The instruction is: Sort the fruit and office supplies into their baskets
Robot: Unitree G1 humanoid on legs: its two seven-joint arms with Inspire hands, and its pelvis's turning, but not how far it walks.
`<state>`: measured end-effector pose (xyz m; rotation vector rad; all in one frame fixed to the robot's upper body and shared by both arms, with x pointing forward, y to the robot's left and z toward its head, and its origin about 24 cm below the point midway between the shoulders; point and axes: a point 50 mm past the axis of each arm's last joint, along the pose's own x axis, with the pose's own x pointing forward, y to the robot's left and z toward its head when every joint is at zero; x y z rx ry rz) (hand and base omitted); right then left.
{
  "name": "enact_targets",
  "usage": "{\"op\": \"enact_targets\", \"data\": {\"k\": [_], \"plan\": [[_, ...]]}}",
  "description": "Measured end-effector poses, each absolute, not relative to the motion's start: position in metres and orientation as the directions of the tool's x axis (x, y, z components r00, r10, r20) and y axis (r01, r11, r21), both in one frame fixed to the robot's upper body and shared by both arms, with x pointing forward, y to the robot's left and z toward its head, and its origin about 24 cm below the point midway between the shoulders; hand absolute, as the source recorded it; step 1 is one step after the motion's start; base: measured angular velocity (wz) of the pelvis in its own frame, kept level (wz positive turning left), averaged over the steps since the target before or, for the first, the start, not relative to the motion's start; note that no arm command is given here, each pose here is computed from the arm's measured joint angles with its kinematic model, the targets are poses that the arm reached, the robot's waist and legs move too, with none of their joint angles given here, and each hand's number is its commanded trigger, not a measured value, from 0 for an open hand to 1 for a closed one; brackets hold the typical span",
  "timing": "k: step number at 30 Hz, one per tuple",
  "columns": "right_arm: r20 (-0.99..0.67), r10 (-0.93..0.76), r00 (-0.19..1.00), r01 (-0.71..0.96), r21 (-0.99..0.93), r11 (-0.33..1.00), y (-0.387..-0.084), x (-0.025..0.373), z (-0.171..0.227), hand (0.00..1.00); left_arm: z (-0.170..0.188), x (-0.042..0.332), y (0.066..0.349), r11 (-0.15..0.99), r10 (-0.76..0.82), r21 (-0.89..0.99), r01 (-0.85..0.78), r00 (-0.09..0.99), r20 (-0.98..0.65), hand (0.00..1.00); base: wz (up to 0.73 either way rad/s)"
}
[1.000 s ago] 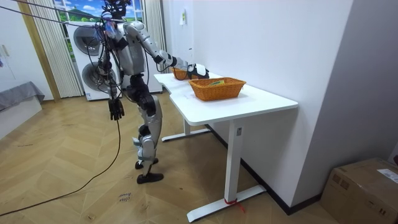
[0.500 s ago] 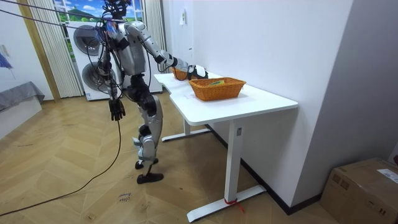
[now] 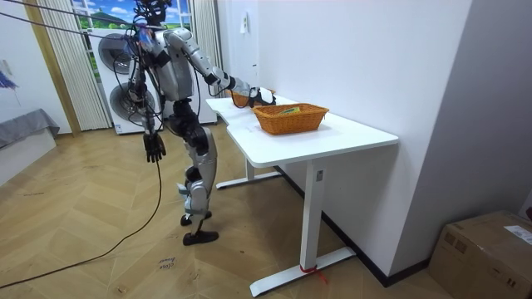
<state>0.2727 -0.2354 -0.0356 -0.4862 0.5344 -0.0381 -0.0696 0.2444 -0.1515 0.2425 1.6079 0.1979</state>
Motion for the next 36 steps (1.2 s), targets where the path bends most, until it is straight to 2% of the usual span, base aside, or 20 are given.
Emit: {"op": "enact_targets", "data": {"k": [18,36], "plan": [[-0.465,-0.156,0.871,0.02,-0.284,0.959,-0.232,0.269,-0.038,0.0,-0.148,-0.085,0.246,0.96,0.277,0.275,0.045,-0.06,-0.959,0.0,0.03],[-0.449,-0.169,0.877,0.057,-0.251,0.966,-0.234,0.264,-0.043,0.0,-0.148,-0.089,0.239,0.965,0.254,0.248,0.085,-0.069,-0.965,0.0,0.01]]}}
